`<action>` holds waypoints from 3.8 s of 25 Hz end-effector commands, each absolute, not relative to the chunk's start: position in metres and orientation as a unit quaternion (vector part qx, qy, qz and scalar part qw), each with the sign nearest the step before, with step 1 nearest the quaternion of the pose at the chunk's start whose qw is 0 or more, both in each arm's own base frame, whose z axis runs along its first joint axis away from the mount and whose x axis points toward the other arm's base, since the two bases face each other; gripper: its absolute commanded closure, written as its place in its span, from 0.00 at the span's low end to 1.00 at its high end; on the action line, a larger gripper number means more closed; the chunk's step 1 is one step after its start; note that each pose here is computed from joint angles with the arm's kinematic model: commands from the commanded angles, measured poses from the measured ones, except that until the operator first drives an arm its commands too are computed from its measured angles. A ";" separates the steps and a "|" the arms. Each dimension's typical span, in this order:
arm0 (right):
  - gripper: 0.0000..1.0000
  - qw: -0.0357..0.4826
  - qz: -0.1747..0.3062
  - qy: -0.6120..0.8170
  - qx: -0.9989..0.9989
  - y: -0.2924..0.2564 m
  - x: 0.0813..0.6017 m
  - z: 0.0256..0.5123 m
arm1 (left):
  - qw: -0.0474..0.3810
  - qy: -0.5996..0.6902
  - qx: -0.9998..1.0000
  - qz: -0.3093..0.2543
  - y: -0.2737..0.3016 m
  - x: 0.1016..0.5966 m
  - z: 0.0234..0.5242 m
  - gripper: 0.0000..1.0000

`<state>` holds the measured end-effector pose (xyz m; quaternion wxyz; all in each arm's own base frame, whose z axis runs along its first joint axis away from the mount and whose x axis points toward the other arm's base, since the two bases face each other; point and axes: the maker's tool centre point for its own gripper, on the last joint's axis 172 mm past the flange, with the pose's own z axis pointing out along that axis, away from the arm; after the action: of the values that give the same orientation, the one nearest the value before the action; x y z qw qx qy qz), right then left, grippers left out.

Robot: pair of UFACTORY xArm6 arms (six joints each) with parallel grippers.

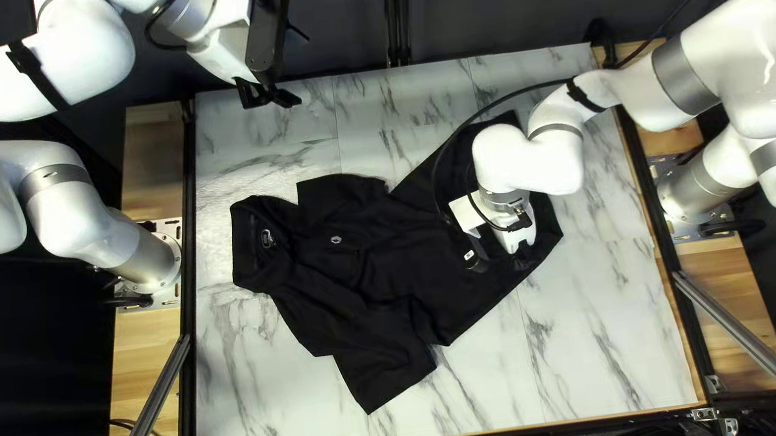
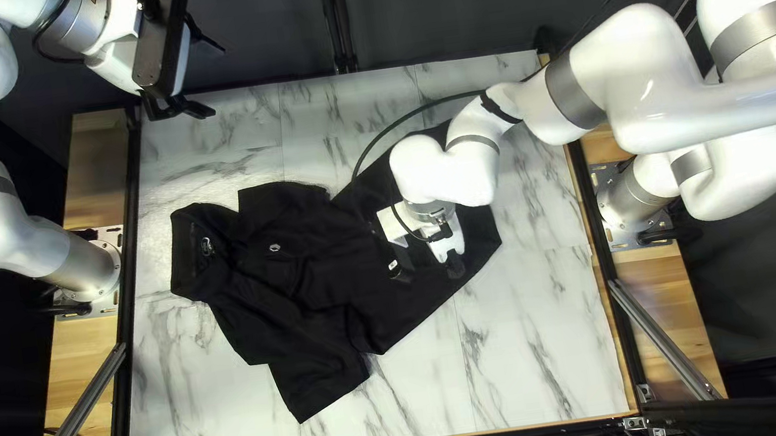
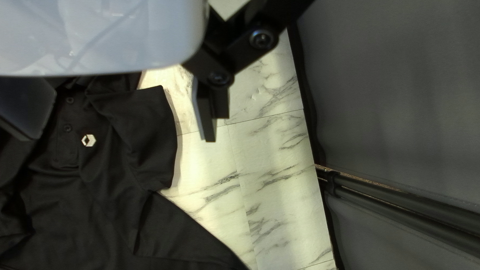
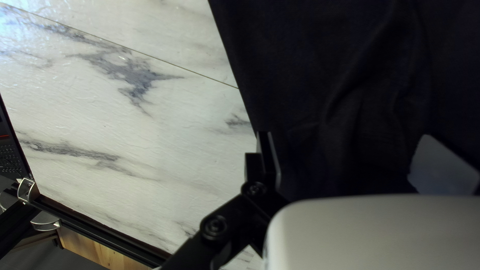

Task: Fold t-shirt

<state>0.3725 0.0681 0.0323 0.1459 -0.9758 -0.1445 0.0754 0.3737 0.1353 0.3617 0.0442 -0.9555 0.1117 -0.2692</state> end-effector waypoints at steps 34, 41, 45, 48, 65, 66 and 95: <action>0.20 0.100 0.037 -0.092 -0.990 0.038 0.394 0.044 | 0.044 0.112 -0.956 -0.269 0.135 0.374 0.362 0.00; 0.37 0.105 0.044 -0.087 -0.990 0.034 0.388 0.027 | 0.044 0.112 -0.956 -0.269 0.135 0.374 0.362 0.00; 0.65 0.103 0.047 -0.082 -0.990 0.039 0.384 0.028 | 0.044 0.112 -0.956 -0.269 0.135 0.374 0.362 0.00; 0.75 0.102 0.048 -0.080 -0.990 0.039 0.383 0.027 | 0.044 0.112 -0.956 -0.269 0.135 0.374 0.362 0.00; 0.97 0.078 0.050 -0.076 -0.993 0.071 0.389 0.063 | 0.044 0.112 -0.956 -0.269 0.135 0.374 0.362 0.00; 0.97 0.076 0.050 -0.076 -0.993 0.073 0.389 0.065 | 0.044 0.112 -0.956 -0.269 0.135 0.374 0.362 0.00; 1.00 0.024 0.041 -0.024 -0.999 0.207 0.276 0.108 | 0.044 0.112 -0.956 -0.269 0.135 0.374 0.362 0.00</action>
<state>0.2887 0.2030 0.1116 0.0178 -0.9983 -0.0278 0.0472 0.3737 0.1353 0.3617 0.0442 -0.9555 0.1117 -0.2692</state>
